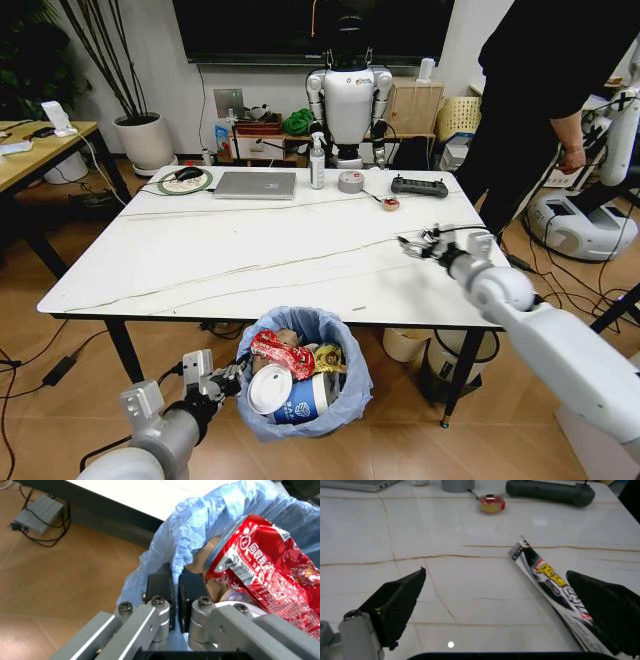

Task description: Pick up the trash bin and place the trash from the table into it.

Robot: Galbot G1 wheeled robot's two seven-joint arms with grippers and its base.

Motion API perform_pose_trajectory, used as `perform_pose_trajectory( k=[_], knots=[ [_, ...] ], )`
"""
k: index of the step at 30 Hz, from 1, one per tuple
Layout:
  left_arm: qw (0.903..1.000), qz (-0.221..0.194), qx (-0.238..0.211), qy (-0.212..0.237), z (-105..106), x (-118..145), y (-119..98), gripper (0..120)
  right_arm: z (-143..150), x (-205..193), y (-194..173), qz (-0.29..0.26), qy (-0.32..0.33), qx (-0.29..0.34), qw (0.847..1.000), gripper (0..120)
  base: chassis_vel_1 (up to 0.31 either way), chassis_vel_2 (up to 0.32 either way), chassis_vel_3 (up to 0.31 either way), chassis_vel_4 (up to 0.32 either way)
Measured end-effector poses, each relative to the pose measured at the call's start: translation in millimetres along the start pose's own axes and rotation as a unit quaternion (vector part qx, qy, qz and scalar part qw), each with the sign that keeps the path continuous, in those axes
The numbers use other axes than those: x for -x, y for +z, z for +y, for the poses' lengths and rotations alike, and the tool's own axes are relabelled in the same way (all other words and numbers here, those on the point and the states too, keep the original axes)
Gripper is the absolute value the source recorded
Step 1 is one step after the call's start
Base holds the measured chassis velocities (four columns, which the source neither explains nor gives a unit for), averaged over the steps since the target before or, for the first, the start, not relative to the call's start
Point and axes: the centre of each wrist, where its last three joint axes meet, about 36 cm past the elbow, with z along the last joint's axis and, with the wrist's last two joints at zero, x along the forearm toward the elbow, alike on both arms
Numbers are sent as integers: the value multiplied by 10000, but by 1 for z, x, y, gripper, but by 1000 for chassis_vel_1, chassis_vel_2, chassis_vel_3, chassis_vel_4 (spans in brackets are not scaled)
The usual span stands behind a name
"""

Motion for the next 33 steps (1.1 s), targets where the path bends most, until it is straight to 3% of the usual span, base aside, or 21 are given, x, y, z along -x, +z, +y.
perform_pose_trajectory(
  k=[7, 25, 33],
  knots=[
    [10000, 6, -22, -3, 0, 1, 1, 0, -32, -5, 10, 91, 93, -82, 9999, 100, 0, 0, 0, 0],
    [10000, 4, -39, -6, 0, 0, 2, 0, -58, 1, 39, 319, 263, -188, 9990, 100, 0, 0, 0, 0],
    [10000, 0, -48, -2, -1, 0, 2, 0, -70, 4, 51, 402, 370, -162, 9984, 74, 0, 0, 0, 0]
  ],
)
